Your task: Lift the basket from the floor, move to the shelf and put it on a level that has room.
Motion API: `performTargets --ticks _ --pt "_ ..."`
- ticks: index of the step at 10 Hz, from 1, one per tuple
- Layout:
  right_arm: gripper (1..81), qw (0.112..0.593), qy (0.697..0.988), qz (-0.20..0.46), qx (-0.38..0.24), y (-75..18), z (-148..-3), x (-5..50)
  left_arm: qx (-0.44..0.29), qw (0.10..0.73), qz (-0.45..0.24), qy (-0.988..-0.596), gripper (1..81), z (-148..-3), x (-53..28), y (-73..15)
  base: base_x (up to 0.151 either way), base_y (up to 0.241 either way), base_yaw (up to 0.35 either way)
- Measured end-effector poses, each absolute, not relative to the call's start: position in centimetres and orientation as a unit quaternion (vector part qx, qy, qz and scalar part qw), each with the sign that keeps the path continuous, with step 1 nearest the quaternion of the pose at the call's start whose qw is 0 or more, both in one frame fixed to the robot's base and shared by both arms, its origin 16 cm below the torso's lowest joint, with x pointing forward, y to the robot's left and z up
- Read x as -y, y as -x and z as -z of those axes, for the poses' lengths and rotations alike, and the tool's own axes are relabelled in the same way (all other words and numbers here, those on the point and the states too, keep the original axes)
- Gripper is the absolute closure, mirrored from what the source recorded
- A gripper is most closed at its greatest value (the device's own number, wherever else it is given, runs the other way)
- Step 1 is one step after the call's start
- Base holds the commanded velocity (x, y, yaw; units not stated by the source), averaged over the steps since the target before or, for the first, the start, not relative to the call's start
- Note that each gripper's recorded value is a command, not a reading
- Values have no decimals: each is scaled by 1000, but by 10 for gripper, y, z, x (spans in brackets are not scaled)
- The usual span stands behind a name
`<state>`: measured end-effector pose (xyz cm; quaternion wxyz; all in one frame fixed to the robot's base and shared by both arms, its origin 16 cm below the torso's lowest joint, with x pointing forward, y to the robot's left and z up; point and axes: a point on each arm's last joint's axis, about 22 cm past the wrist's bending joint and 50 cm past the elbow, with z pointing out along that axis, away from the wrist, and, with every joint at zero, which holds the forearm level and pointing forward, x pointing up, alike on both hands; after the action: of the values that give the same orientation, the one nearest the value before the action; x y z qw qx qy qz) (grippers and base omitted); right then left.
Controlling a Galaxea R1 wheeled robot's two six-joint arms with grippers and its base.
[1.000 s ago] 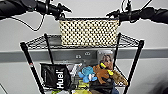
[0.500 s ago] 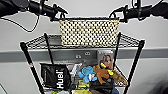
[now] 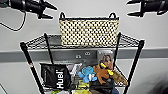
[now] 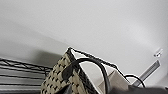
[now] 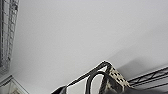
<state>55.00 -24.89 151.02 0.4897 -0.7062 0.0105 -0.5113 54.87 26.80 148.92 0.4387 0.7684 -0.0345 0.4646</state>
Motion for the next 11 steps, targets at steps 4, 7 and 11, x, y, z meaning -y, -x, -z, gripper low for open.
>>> performTargets --ticks 4,7,11 --pt "10 486 709 510 -19 -510 -1488 289 22 434 -471 -767 10 -1473 -316 -510 0 0 0" --pt "10 465 723 508 -54 -489 -1460 342 -5 421 -484 -768 10 -1459 -373 -479 0 0 0" --pt "10 420 741 512 -109 -460 -1418 419 -34 382 -477 -791 10 -1413 -444 -443 0 0 0"
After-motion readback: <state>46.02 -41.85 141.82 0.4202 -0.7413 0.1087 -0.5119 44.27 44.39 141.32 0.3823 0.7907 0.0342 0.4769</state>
